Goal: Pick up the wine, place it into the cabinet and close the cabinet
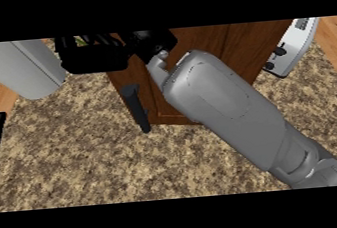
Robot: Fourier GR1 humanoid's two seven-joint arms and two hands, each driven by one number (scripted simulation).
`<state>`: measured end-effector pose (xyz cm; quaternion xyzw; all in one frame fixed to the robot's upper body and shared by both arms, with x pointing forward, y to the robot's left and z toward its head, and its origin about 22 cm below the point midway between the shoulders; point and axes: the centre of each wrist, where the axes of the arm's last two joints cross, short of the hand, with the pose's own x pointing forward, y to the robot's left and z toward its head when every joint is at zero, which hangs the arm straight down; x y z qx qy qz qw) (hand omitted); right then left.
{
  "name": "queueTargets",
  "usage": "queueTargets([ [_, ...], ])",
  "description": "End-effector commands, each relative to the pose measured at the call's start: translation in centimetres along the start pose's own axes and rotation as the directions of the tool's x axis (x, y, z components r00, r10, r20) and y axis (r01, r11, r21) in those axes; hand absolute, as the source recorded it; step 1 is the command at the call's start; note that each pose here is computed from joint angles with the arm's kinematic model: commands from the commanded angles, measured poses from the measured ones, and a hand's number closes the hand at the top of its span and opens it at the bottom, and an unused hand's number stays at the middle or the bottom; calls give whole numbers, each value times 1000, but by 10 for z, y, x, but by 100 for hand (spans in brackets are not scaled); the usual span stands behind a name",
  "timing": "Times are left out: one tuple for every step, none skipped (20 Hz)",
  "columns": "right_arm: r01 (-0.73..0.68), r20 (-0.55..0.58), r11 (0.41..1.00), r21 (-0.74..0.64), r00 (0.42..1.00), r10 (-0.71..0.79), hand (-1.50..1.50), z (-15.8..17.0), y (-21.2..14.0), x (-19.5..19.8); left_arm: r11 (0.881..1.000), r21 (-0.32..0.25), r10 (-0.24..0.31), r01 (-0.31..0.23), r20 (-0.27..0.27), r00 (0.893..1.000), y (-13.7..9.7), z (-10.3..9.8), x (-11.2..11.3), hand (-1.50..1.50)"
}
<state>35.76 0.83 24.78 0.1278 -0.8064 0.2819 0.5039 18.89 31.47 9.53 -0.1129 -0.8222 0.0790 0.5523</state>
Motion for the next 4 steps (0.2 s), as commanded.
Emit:
queueTargets([
  [-84,-139,984,-156,988,63,150,3,-48,-47,1000,-2,-7,7,-3,1000,2,2,-1,-150],
  [-86,-126,985,-151,990,68,150,1,-49,-44,1000,-2,4,-4,11,1000,-5,-3,0,-150],
  [-88,-127,986,-142,989,70,150,-1,-52,-41,1000,-4,9,-9,3,1000,1,-5,-3,-150],
  [-90,-141,985,-147,988,69,150,-4,-40,-38,1000,-11,2,-2,-2,1000,-9,-4,-1,-150],
])
